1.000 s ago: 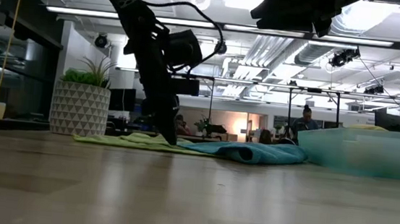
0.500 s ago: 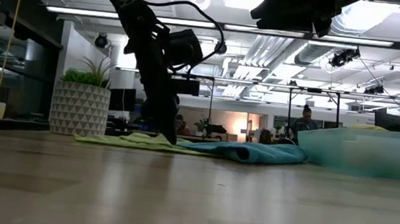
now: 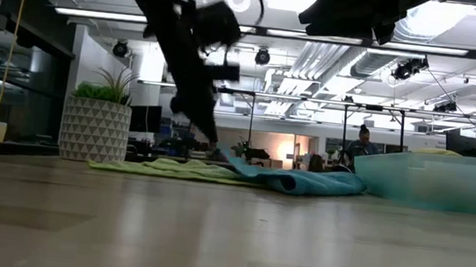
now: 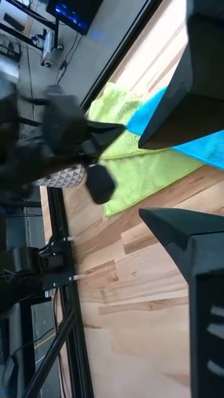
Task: Fold microfiber towels
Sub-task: Fold the blue microfiber cloth
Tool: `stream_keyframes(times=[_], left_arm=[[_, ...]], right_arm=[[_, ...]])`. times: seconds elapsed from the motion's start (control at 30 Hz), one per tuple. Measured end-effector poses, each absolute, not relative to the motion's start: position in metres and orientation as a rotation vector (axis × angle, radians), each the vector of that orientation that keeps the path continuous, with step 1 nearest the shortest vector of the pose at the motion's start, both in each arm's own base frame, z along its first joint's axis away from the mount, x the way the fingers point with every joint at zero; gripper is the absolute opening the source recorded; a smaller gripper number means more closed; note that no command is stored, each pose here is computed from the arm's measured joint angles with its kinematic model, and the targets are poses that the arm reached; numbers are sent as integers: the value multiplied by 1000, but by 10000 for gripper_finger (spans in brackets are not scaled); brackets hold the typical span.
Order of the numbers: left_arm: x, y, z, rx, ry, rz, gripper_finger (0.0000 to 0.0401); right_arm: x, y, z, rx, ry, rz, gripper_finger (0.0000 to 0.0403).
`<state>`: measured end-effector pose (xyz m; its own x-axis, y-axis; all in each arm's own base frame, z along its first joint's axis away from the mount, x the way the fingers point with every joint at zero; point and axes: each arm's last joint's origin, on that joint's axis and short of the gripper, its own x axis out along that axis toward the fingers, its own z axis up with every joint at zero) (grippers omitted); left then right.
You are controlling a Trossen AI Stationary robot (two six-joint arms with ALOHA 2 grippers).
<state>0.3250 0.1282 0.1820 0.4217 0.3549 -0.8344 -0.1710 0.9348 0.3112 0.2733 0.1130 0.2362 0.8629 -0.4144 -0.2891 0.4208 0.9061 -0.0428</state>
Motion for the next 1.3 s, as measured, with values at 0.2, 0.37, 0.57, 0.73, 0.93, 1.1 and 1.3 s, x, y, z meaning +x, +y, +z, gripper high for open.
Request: stream_keyframes(times=[0.2,0.37,0.57,0.73,0.93,1.1,1.3], left_arm=[[313,97,243,269,910,378,0],[294,63,293,287,716,367,0],[268,23,333,304,541,231,0],[256,-5,345,225,464,-15,0],[267,-44,321,171,583,-183,0],[290,-83,268,185,763,-286,0],[312,-135,186,176,985,-388,0]], right_arm=[[273,113,236,19,297,-443,157],[273,112,237,9,289,-472,157],[273,112,237,11,282,-491,157],[273,112,237,10,282,-491,157],[273,111,237,9,281,-495,157],[272,111,237,5,273,-520,157],[272,111,237,4,275,-520,157]])
